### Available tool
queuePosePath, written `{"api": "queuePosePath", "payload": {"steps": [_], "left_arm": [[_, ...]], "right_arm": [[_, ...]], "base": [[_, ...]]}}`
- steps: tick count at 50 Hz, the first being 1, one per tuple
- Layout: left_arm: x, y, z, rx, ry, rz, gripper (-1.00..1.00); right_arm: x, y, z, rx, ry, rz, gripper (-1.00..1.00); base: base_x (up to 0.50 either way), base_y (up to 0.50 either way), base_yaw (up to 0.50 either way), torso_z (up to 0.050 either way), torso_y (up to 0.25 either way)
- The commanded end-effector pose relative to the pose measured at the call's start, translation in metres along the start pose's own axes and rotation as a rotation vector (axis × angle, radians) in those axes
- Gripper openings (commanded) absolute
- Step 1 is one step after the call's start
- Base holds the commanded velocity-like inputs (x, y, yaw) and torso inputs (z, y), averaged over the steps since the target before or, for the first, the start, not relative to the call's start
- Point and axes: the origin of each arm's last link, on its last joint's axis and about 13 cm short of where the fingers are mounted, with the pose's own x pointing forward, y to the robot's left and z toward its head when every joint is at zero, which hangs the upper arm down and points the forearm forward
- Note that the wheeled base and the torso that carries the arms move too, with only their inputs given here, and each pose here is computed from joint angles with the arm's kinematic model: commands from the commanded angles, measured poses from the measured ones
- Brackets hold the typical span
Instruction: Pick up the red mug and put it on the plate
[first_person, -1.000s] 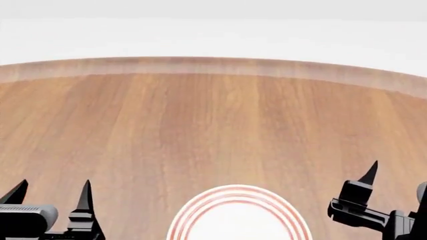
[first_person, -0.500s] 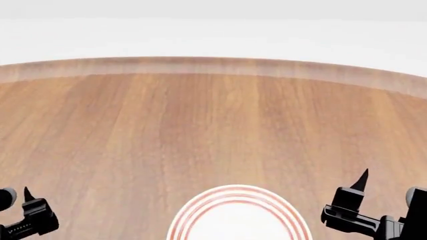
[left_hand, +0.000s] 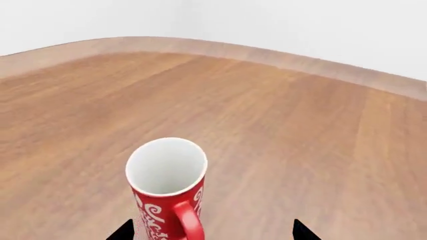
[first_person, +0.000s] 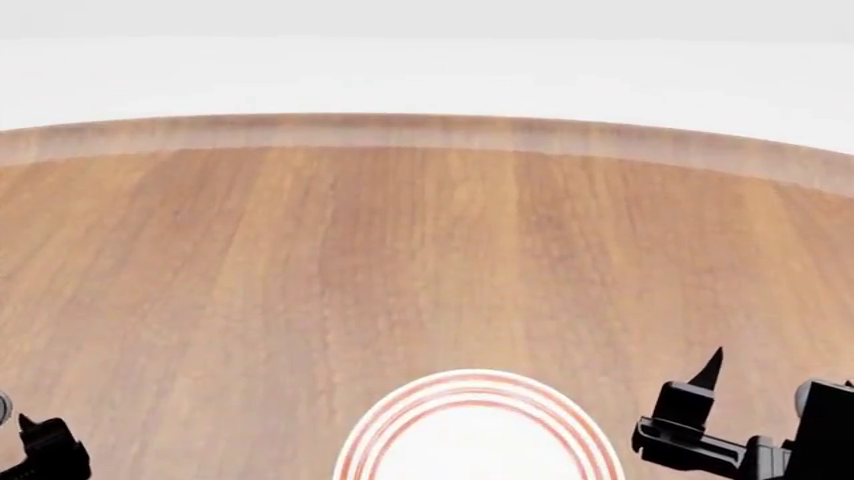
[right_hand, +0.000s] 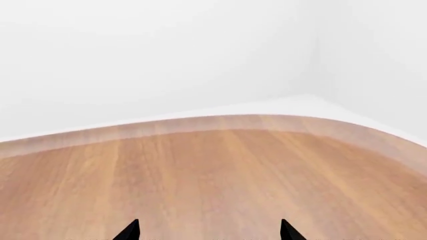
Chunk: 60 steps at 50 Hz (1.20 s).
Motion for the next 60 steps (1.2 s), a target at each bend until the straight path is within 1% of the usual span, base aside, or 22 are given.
{"api": "queuePosePath", "payload": {"steps": [1, 16, 41, 53, 60], "left_arm": [[0.011, -0.002, -0.01, 0.013, 0.072, 0.029, 1.0], [0.017, -0.007, -0.012, 0.041, 0.083, 0.012, 1.0], [0.042, -0.015, -0.019, 0.062, 0.124, 0.062, 1.0], [0.054, -0.015, -0.026, 0.079, 0.141, 0.092, 1.0], [0.06, -0.015, -0.03, 0.072, 0.163, 0.114, 1.0]], "right_arm": [[0.001, 0.0, -0.003, 0.003, 0.007, 0.003, 1.0], [0.002, 0.001, -0.007, 0.004, 0.013, 0.007, 1.0], [0.005, 0.003, -0.013, 0.007, 0.024, 0.017, 1.0], [0.007, 0.004, -0.018, 0.008, 0.034, 0.019, 1.0], [0.007, 0.005, -0.019, 0.007, 0.036, 0.023, 1.0]], "base": [[0.0, 0.0, 0.0, 0.0, 0.0], [0.0, 0.0, 0.0, 0.0, 0.0], [0.0, 0.0, 0.0, 0.0, 0.0], [0.0, 0.0, 0.0, 0.0, 0.0], [0.0, 0.0, 0.0, 0.0, 0.0]]}}
